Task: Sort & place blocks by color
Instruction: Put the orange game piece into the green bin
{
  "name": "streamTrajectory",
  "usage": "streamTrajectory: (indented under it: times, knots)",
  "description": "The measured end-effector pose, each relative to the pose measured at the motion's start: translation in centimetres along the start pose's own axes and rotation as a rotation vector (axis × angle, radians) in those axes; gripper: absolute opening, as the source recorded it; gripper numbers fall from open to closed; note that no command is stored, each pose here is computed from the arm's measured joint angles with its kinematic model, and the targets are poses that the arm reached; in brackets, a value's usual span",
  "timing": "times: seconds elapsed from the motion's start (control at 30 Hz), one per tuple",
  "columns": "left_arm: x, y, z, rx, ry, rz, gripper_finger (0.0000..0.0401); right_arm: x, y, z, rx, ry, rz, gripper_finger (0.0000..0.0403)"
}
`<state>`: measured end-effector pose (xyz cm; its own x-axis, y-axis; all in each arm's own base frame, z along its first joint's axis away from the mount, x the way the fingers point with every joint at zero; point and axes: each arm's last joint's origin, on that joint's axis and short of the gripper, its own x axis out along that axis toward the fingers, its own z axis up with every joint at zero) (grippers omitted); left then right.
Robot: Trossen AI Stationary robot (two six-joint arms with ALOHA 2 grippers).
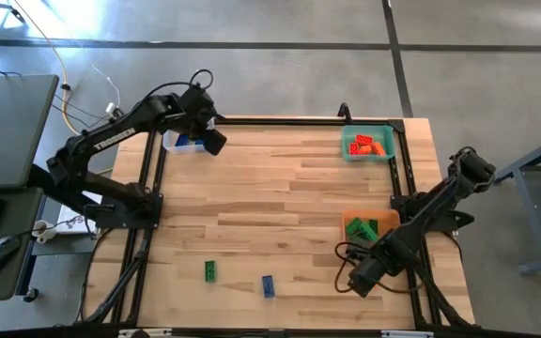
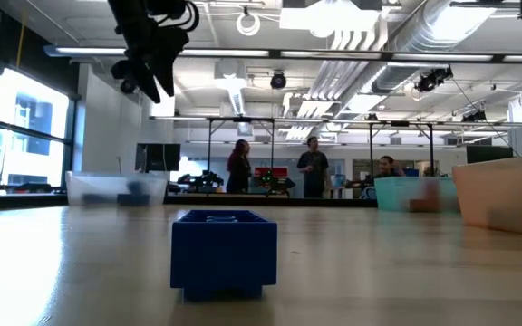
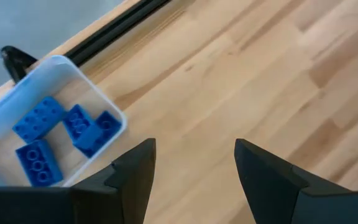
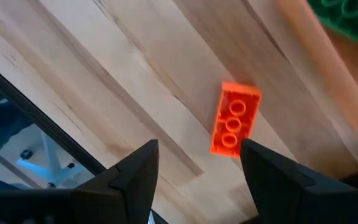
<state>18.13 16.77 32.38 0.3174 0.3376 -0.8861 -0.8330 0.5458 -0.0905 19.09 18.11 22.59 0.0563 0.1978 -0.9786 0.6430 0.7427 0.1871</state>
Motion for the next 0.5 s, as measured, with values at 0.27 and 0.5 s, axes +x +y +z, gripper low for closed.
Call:
streamTrajectory:
  times: [0.27,0.5]
  knots:
    - [-0.5,-2.0,-0.7,-0.01,-0.003,-0.04,0.0205,0.2,-0.2,-1.3,0.037,0.025,-0.039,0.0223]
    - [-0.6,-3.3,-1.2,0.023,0.004,-0.067,0.0204,1.7,0.2,-1.5,0.032,0.015,-0.093,0.0248]
